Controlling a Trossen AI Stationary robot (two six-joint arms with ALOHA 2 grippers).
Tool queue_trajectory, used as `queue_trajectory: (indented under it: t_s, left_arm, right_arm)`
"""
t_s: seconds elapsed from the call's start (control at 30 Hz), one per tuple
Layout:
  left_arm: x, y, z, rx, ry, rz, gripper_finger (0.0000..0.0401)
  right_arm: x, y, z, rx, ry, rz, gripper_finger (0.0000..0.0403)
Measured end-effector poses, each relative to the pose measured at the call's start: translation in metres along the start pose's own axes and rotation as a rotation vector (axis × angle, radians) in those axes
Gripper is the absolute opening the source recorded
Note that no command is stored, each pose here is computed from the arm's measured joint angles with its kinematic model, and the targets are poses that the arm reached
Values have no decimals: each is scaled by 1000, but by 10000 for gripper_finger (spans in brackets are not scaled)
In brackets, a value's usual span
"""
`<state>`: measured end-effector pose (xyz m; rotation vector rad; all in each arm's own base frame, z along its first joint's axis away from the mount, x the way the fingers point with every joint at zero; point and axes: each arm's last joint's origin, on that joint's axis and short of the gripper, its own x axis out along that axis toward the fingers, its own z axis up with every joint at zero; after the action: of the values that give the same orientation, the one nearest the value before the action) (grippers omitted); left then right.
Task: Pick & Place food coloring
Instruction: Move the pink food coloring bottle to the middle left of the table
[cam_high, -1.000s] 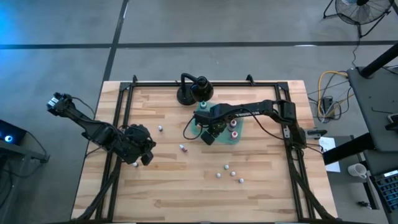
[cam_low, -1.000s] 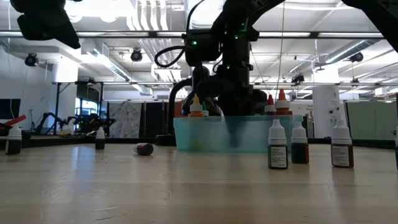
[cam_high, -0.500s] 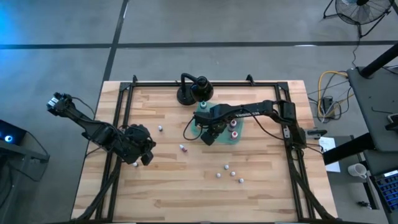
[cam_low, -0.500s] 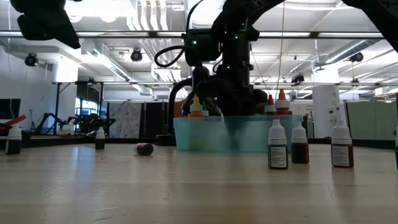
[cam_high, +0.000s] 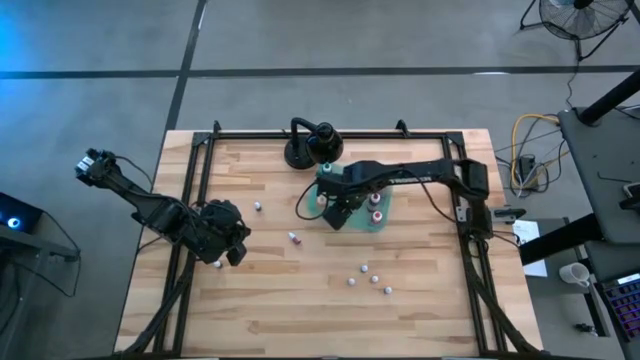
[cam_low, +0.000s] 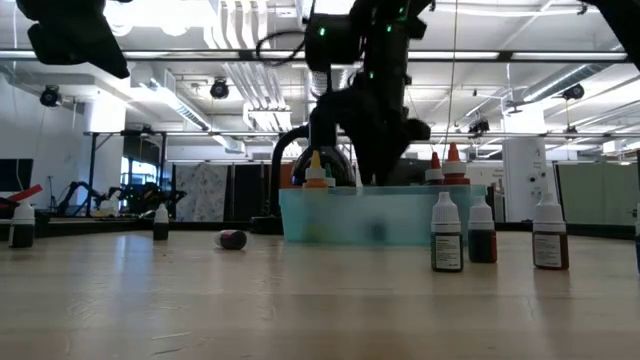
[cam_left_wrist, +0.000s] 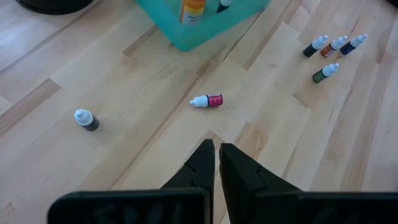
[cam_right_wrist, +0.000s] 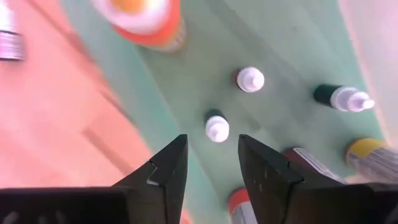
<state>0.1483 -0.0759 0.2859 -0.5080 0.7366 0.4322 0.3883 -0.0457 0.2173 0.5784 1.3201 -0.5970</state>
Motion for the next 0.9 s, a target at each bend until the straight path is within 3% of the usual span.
queue_trajectory:
  t_s: [0.2,0.43,0.7,0.9]
  left_arm:
    - [0,0,0,0,0,-1,0]
    - [0,0,0,0,0,0,0]
    - [0,0,0,-1,-1,-2,0]
    - [0,-2,2,-9,-30,-8,0]
  right_arm:
    - [-48,10,-11,-70,-111,95,134]
    - [-87,34,-42,-221,-210,150,129]
    - [-89,76,-108,-402,-146,164,123]
    - [-72,93,-144,-320,-100,112,120]
